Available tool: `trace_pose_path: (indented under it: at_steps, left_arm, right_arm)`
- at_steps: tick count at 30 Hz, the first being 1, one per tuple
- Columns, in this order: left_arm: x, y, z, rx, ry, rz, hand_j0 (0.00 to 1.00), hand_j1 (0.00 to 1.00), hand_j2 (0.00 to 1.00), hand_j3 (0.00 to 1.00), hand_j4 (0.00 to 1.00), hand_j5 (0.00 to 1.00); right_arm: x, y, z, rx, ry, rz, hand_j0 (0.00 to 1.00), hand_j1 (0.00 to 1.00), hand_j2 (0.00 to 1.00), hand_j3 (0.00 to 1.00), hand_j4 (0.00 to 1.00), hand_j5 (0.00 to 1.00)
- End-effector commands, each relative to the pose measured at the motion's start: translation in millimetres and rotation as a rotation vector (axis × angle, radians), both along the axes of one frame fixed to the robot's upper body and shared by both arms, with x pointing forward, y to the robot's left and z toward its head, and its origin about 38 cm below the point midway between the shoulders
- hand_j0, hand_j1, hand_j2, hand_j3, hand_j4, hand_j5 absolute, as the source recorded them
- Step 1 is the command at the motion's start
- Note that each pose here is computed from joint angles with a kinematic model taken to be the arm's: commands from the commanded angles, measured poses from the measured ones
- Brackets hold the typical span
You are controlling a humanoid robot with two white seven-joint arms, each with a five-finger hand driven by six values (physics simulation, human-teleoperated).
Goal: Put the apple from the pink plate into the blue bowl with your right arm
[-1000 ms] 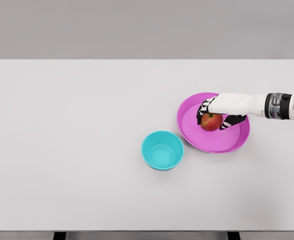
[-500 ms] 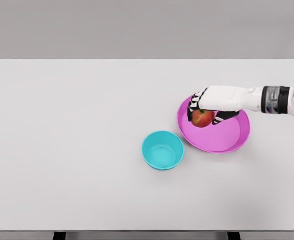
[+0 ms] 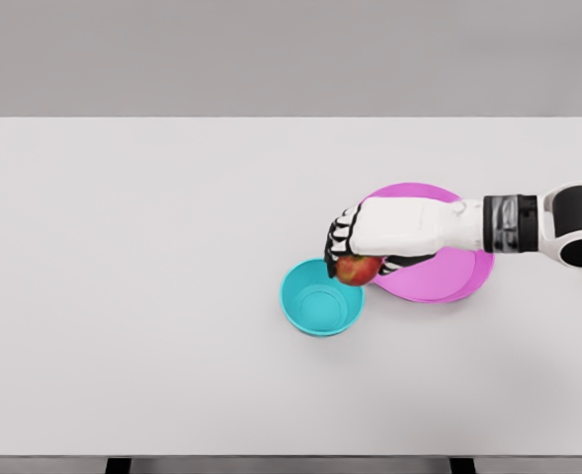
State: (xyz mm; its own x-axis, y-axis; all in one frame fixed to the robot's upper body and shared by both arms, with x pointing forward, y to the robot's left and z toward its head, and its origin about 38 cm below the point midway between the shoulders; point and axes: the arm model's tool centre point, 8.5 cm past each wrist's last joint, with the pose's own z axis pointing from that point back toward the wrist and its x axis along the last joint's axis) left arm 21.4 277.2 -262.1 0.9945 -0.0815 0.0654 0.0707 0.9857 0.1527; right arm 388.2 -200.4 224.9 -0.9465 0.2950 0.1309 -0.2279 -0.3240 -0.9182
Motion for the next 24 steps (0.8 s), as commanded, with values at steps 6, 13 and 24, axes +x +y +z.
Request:
trace_pose_path:
  at_steps: [6,13,24]
  left_arm:
    - [-0.2,0.0,0.0,0.000,0.001,-0.001,1.00,1.00,1.00,1.00,1.00,1.00]
    - [-0.2,0.1,0.0,0.000,0.000,0.000,1.00,1.00,1.00,1.00,1.00,1.00]
    - [0.3,0.1,0.0,0.000,-0.001,0.000,1.00,1.00,1.00,1.00,1.00,1.00]
  right_arm:
    - [-5.9,22.1,-5.8,0.015,0.018,0.054,0.57,0.57,0.57,0.57,0.57,0.57]
    - [-8.4,32.6,-18.6,-0.018,0.049,0.087,0.57,0.57,0.57,0.57,0.57,0.57]
    - [-5.9,35.2,-20.6,-0.023,0.055,0.088,1.00,1.00,1.00,1.00,1.00,1.00]
